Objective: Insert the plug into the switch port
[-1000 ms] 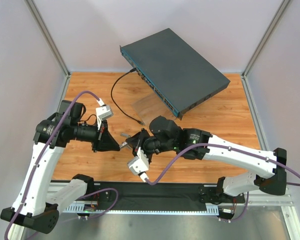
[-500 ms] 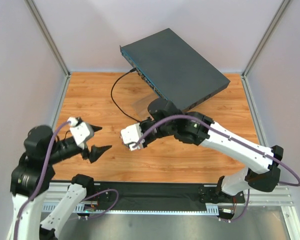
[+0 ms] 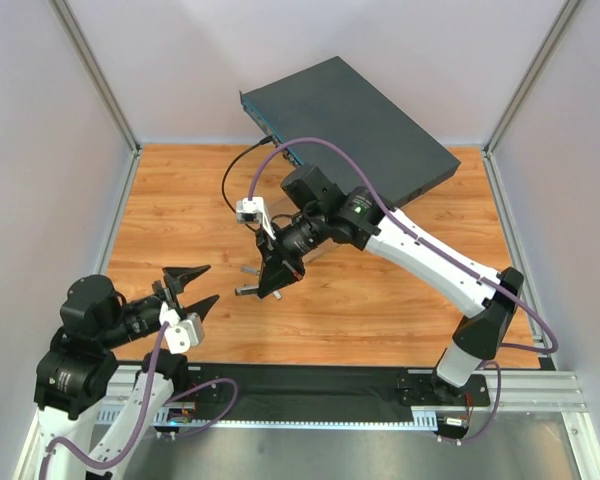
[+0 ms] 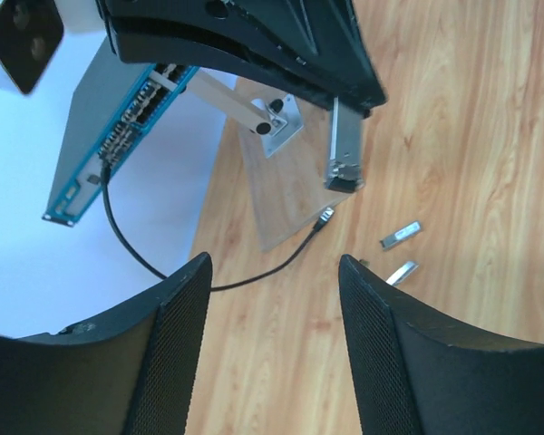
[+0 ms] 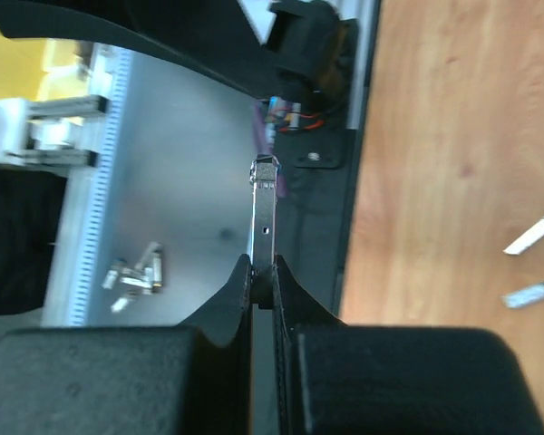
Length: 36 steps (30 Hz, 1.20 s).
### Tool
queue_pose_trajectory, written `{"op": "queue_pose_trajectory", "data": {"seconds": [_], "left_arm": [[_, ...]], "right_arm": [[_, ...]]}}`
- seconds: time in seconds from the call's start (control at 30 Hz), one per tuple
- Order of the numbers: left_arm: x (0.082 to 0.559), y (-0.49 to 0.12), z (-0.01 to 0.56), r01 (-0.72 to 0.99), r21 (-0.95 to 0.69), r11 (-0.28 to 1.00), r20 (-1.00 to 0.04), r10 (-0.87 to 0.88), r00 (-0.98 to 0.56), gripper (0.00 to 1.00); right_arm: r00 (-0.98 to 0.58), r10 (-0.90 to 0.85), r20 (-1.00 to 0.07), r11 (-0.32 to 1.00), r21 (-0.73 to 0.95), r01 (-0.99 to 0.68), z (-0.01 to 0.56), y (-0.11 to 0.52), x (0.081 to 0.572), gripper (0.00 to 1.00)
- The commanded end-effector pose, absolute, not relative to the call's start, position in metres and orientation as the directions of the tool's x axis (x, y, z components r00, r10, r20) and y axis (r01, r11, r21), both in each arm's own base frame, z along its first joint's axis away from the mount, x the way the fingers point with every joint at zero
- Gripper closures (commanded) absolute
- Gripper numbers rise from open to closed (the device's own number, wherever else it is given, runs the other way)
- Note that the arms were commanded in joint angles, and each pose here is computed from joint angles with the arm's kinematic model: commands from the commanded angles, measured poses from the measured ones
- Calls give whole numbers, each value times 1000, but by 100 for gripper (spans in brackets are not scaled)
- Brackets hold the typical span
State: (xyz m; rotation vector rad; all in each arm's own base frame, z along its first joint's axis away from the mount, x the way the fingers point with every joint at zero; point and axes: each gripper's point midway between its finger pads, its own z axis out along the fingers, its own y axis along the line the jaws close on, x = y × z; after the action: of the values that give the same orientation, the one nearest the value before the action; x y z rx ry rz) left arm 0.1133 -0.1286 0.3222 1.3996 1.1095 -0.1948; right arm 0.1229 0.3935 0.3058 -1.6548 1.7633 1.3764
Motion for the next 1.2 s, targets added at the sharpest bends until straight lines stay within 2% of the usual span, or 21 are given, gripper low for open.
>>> {"op": "queue_pose_trajectory", "data": {"seconds": [0.0,0.13,0.17,0.37,0.5,0.63,0.97,1.17], "left_arm": [[120,-139,335,588,802,106,-562,464,685,36],[128,-142,325,589,806,63,-544,473,693,41],[128,-143,323,594,802,56,-547,466,695,44],[125,-147,320,652,757,43,-597,451,664,46],[132,-150,323,698,712,68,-649,443,619,43],[140,-152,323,737,669,97,-691,447,568,45],[149,-161,324,770,630,101,-724,437,535,55],[155,-162,319,781,617,97,-723,463,513,66]], "right_arm": [[-448,-544,-710,-170,616,-770,333,394,97,100],[-583,-510,-632,-129,726,-675,337,402,114,100],[-642,-521,-562,-99,787,-608,334,403,115,100],[-684,-497,-534,-73,811,-580,335,412,134,100],[-707,-499,-501,-58,834,-549,329,417,137,100],[-719,-501,-482,-52,846,-531,328,418,139,100],[-735,-505,-453,-41,863,-504,323,420,141,100],[-736,-504,-453,-40,863,-504,323,420,143,100]]}}
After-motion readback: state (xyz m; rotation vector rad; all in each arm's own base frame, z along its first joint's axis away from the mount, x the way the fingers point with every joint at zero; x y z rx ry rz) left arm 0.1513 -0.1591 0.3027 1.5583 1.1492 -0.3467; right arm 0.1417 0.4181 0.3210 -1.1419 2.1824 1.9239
